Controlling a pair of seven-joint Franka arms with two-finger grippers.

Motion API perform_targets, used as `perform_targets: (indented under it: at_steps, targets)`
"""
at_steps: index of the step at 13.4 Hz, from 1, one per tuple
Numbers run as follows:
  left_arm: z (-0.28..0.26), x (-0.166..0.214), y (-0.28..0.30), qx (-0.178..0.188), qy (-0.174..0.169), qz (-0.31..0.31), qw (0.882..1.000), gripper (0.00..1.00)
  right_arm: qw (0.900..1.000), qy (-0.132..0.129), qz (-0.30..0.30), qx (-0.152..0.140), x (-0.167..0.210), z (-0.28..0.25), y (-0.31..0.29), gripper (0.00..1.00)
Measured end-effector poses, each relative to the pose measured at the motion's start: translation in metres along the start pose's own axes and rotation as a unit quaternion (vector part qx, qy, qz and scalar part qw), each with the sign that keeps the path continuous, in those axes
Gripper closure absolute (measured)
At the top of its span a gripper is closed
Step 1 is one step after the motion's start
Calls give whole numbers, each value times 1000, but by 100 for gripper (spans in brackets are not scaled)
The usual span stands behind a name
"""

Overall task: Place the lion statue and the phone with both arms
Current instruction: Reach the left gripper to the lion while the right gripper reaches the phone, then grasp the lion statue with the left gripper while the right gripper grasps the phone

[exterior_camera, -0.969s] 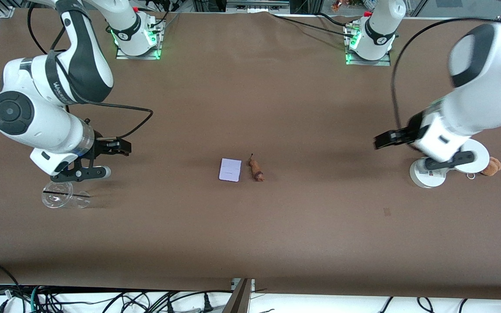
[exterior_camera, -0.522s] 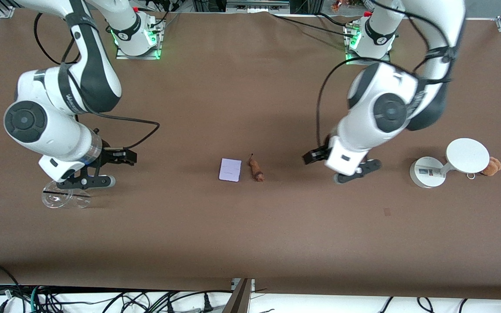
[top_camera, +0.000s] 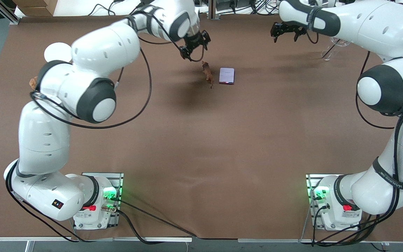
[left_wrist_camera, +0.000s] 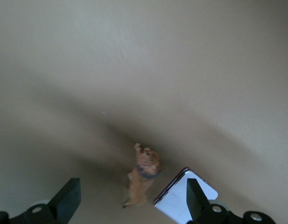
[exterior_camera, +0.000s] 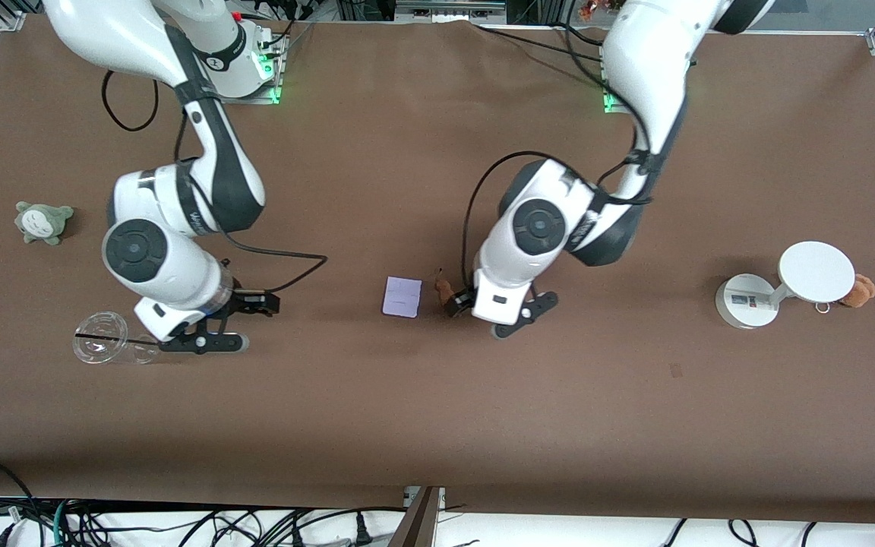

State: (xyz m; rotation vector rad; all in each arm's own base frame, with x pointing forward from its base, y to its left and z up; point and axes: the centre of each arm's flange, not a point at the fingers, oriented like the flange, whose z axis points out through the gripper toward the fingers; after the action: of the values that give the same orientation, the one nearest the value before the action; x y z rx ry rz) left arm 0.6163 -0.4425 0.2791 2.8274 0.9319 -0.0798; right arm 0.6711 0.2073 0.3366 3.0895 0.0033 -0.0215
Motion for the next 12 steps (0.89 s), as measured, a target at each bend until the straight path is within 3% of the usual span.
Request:
perform_targets:
  at_steps: [5,8,12]
  targets:
    - [54,-38,7,27,43,-15,999,0,1000,1,8,-2,-5,24,-32,0]
    - [64,-46,7,33,47,-15,998,0,1000,6,23,-1,-14,38,-62,0]
    - [74,-45,5,37,48,-11,998,43,999,14,34,1,-25,50,-97,0]
